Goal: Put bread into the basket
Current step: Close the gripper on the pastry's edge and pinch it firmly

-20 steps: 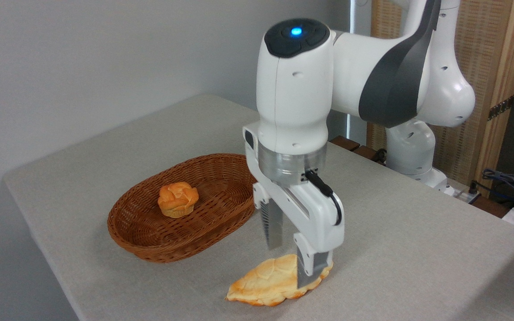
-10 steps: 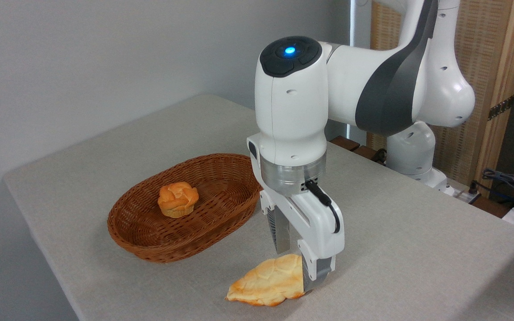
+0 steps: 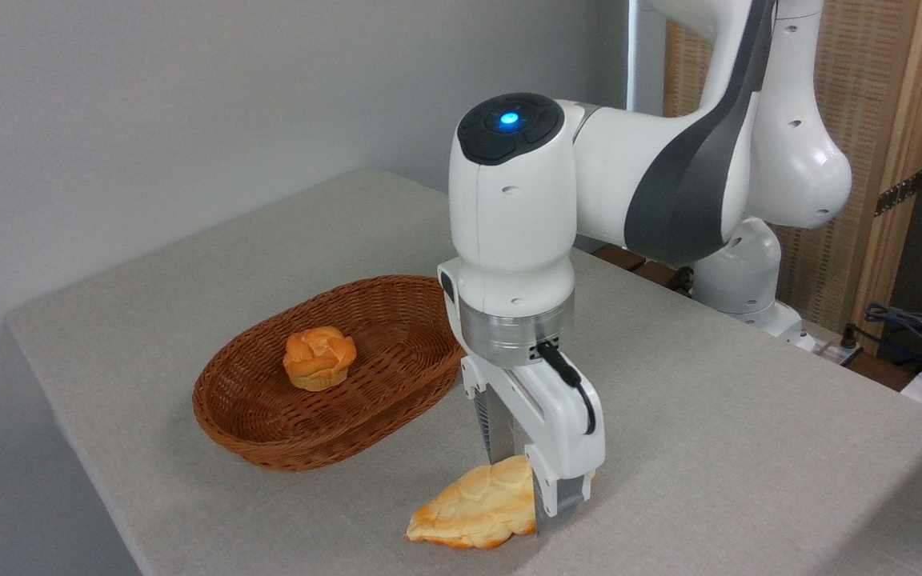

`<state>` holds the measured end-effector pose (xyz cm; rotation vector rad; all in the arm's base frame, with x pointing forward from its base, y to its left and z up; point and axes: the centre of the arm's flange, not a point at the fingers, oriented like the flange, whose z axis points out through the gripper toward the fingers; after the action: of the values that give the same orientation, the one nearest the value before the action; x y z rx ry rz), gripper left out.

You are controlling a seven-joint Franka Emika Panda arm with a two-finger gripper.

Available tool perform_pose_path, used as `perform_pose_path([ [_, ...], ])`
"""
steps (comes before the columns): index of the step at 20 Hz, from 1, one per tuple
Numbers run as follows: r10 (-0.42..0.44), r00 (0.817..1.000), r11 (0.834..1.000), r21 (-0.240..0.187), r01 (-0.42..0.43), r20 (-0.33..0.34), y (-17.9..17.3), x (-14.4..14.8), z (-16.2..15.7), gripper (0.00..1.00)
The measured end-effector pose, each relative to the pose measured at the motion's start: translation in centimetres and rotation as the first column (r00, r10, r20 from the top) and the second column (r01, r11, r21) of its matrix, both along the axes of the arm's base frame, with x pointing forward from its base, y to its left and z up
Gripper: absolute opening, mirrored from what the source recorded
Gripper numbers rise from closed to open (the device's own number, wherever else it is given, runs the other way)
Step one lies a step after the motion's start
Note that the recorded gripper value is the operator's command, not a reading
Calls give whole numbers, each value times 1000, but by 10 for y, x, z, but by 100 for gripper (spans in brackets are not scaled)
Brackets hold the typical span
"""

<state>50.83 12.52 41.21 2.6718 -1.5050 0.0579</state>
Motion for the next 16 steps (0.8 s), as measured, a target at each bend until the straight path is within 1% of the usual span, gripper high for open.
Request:
perform_pose_path([
  [1,-5,1000,1000,1,5,2,-3,1,-1,99],
  [2,-10,1000,1000,3,10,4,-5,3,-2,93],
  [3,-14,1000,1000,5,14,6,-7,4,-4,91],
  [4,-15,1000,1000,6,15,7,-8,5,-5,78],
  [5,-18,1000,1000,8,18,8,-9,6,-7,71],
  [6,-19,1000,1000,9,19,8,-10,7,-7,58],
  [8,-24,1000,1000,10,24,9,-13,8,-8,44],
  [10,-28,1000,1000,11,28,10,-14,9,-8,40],
  [16,-29,1000,1000,12,28,12,-14,9,-8,40],
])
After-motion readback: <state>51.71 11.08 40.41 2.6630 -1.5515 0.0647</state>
